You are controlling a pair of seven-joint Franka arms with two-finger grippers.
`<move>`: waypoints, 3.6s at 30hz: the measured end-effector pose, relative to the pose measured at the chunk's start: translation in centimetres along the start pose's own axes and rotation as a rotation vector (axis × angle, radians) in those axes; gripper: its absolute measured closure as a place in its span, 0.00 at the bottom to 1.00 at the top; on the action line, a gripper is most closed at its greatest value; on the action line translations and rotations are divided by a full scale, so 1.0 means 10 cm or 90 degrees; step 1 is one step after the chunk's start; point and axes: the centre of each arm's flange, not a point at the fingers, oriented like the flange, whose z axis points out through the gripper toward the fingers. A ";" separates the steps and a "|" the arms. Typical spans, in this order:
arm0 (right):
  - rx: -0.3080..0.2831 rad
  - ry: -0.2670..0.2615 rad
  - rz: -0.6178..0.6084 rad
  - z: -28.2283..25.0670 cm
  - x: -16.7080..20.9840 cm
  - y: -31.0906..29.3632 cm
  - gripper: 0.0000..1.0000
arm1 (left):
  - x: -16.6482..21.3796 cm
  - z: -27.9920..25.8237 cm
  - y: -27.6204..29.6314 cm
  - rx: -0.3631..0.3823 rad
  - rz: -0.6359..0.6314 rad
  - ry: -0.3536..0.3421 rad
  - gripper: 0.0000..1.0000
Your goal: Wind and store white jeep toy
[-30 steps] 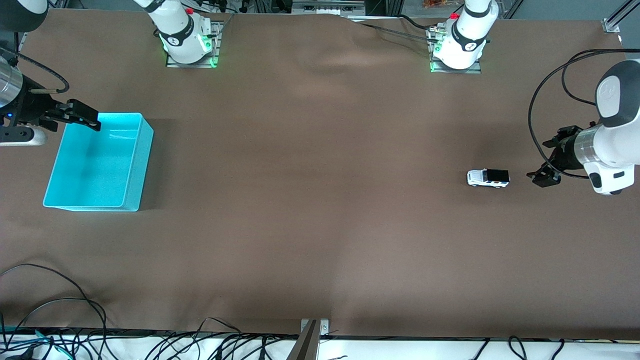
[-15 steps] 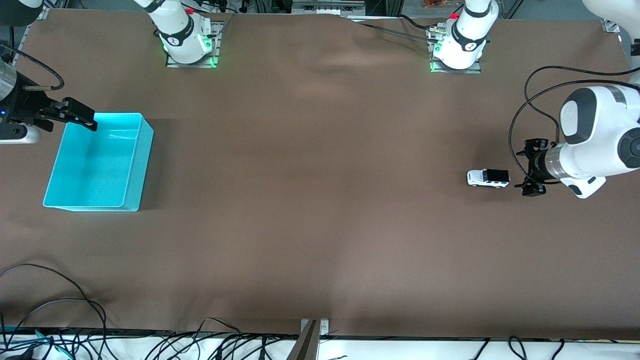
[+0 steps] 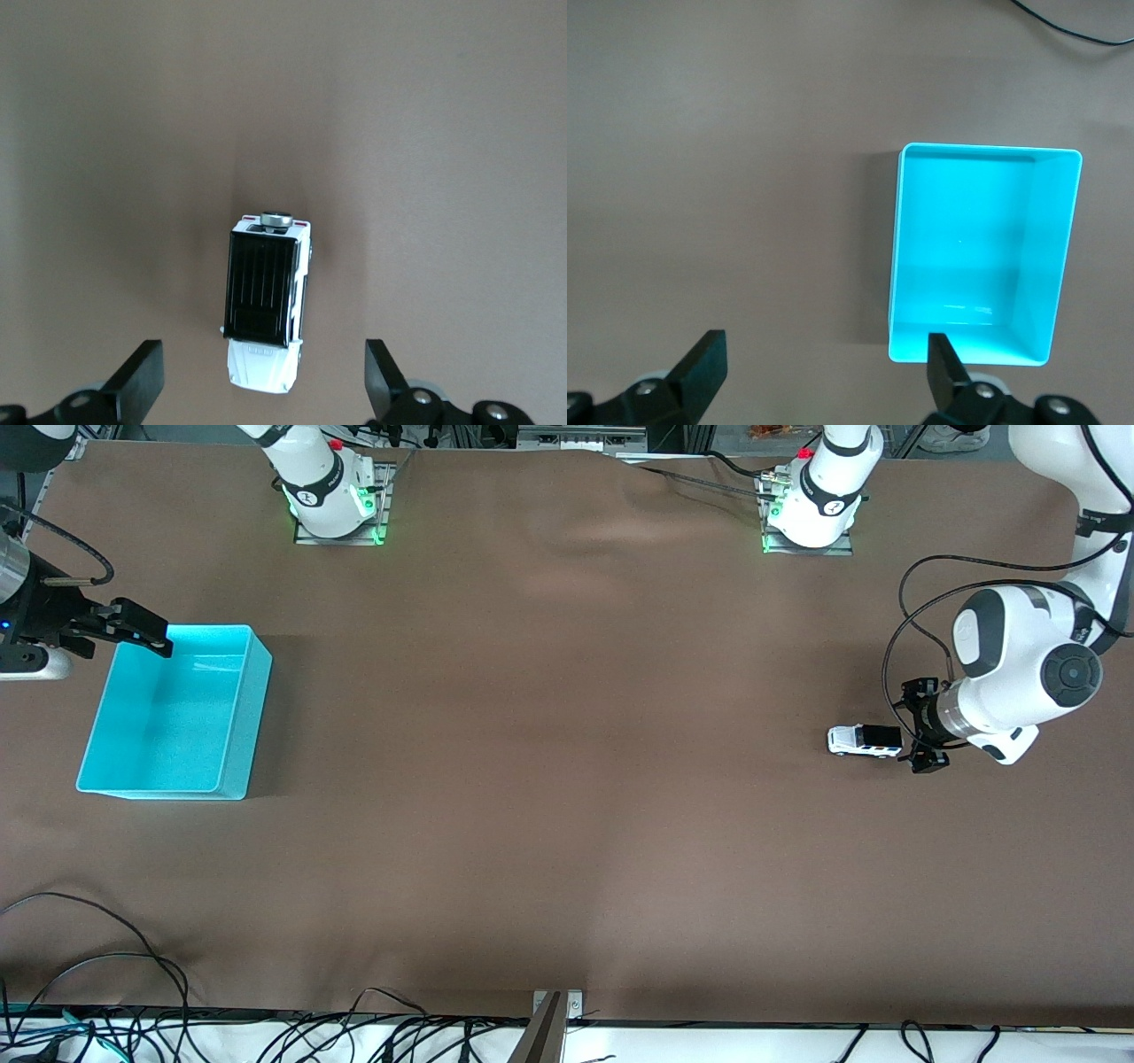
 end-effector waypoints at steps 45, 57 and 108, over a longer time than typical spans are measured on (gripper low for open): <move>0.000 -0.001 0.000 0.01 0.01 0.00 0.00 | -0.06 0.72 -0.11 -0.047 0.009 0.004 0.48; 0.000 -0.001 0.000 0.01 0.01 0.00 0.00 | -0.67 0.36 -0.12 -0.055 0.039 0.007 0.48; 0.010 -0.002 0.000 0.01 0.01 -0.02 0.00 | -1.29 0.83 -0.31 -0.010 -0.013 0.035 0.48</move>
